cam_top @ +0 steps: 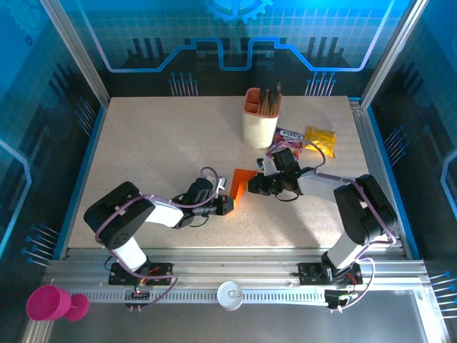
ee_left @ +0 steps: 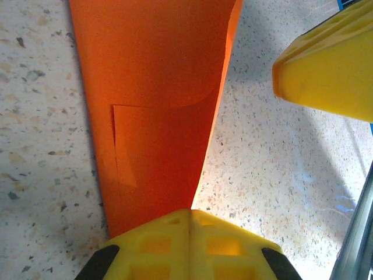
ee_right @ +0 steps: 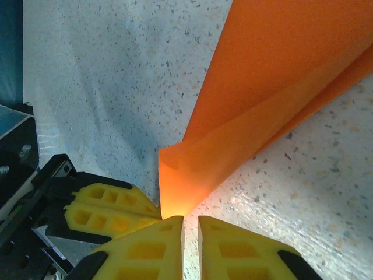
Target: Fold a paper plane with a square sheet of paper (pick it up from the middle)
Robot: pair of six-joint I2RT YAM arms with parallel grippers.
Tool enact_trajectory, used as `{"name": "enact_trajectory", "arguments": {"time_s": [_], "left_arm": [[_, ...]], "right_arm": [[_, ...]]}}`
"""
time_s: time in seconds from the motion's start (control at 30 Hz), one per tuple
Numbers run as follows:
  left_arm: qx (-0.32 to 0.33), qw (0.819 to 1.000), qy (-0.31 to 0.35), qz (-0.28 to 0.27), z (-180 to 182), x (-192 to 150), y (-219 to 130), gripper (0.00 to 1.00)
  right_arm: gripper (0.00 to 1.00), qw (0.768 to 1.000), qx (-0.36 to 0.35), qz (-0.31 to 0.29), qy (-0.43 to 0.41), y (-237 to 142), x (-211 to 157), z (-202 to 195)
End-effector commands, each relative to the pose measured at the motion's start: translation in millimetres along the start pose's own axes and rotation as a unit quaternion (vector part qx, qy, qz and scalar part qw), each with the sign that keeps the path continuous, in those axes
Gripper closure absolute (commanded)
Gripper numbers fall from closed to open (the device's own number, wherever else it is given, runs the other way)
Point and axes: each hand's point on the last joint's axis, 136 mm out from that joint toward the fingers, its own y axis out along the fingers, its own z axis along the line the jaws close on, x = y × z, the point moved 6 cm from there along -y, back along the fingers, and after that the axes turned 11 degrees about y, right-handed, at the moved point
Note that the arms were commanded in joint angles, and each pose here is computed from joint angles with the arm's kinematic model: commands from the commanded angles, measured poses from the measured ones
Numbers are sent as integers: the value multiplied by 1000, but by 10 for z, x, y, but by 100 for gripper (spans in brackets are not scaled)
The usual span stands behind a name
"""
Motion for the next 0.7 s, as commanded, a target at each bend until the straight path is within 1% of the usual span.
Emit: {"name": "enact_trajectory", "arguments": {"time_s": [0.0, 0.17, 0.5, 0.67], "left_arm": [[-13, 1000, -8, -5, 18, -12, -12, 100], [-13, 1000, -19, -14, 58, -5, -35, 100], [-22, 999, -23, -24, 7, 100, -92, 100], [-26, 998, -41, -34, 36, 125, -117, 100]], "right_arm": [[86, 999, 25, 10, -24, 83, 25, 115], [87, 999, 33, 13, -27, 152, 21, 111], [87, 999, 41, 16, -26, 201, 0, 96], [88, 998, 45, 19, -29, 237, 0, 109]]}}
